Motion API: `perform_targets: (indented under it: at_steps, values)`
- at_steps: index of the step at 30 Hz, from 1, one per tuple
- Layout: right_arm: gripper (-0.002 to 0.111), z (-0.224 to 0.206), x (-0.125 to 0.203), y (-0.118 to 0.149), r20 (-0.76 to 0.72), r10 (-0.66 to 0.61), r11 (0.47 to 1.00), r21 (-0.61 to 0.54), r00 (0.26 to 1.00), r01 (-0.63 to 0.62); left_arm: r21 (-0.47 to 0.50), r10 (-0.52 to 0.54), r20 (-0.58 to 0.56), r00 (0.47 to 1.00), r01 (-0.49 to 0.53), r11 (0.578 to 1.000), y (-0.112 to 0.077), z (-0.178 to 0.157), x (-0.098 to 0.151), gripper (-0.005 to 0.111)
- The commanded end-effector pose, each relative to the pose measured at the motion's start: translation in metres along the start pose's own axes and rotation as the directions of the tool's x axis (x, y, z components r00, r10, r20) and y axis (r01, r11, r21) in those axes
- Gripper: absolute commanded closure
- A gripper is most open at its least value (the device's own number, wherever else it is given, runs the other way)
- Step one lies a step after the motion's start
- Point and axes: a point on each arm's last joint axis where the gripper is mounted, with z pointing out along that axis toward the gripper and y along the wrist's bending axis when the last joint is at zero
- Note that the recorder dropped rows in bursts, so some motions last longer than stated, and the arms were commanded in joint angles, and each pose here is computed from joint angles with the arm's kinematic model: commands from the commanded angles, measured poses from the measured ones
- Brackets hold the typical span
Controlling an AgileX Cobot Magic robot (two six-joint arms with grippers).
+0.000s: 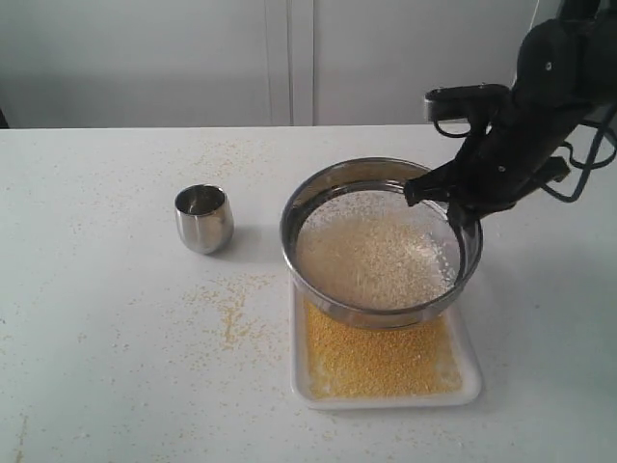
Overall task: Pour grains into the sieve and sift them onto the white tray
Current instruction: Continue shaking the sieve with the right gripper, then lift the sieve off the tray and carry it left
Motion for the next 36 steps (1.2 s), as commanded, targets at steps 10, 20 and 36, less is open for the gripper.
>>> perform_targets:
  at_steps: [10,20,36]
  values:
    - [0.108,-0.028,0.004,0.102,0.157,-0.308,0.906,-0.254,0.938,0.340,0.004,-0.008,-0.008,1.000,0.008,1.000,0.000,0.000,0.003,0.107]
    - [0.108,-0.041,-0.007,0.162,0.475,-0.366,0.855,-0.169,0.800,0.491,0.004,-0.008,-0.008,1.000,0.008,1.000,0.000,0.000,0.003,0.107]
    - [0.108,-0.018,-0.013,0.202,0.140,-0.403,0.839,-0.338,0.904,0.426,0.004,-0.008,-0.008,1.000,0.008,1.000,0.000,0.000,0.003,0.107]
